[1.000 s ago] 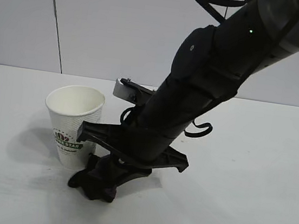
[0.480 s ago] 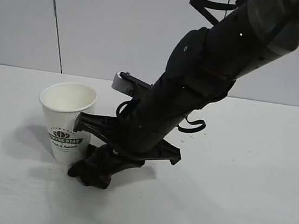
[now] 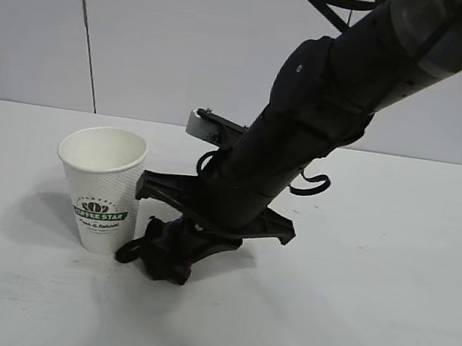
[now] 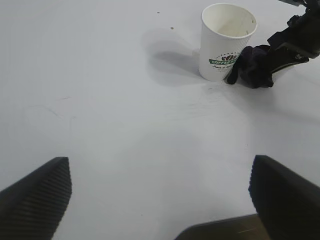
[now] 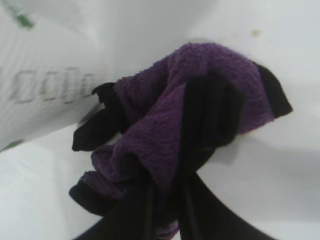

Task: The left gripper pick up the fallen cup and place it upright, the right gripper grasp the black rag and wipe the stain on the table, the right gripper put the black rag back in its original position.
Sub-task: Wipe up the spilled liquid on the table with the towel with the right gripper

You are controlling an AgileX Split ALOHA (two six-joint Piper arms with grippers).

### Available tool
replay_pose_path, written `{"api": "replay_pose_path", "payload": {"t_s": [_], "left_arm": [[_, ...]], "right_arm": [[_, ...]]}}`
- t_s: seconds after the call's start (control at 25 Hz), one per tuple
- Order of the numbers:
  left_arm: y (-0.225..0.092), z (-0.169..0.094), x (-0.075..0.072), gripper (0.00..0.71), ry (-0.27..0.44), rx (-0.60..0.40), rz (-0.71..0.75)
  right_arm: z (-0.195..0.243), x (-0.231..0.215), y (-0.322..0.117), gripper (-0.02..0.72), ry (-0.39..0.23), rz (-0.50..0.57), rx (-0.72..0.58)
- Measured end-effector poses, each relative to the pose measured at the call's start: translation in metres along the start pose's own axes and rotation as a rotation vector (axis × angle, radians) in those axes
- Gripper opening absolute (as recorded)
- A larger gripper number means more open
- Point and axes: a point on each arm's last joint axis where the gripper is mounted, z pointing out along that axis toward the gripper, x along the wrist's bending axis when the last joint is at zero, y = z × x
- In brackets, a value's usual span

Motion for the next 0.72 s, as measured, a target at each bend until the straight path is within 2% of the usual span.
{"api": "replay_pose_path", "payload": {"t_s": [0.4, 0.72], "left_arm": [[0.000, 0.000, 0.000, 0.695, 0.000, 0.000, 0.000], [0.000, 0.000, 0.000, 0.695, 0.000, 0.000, 0.000]], "right_arm": [[-0.019, -0.062, 0.019, 0.052, -0.058, 0.108, 0.004], [-0.036, -0.106, 0.022, 0.052, -0.096, 0.174, 0.057]]}}
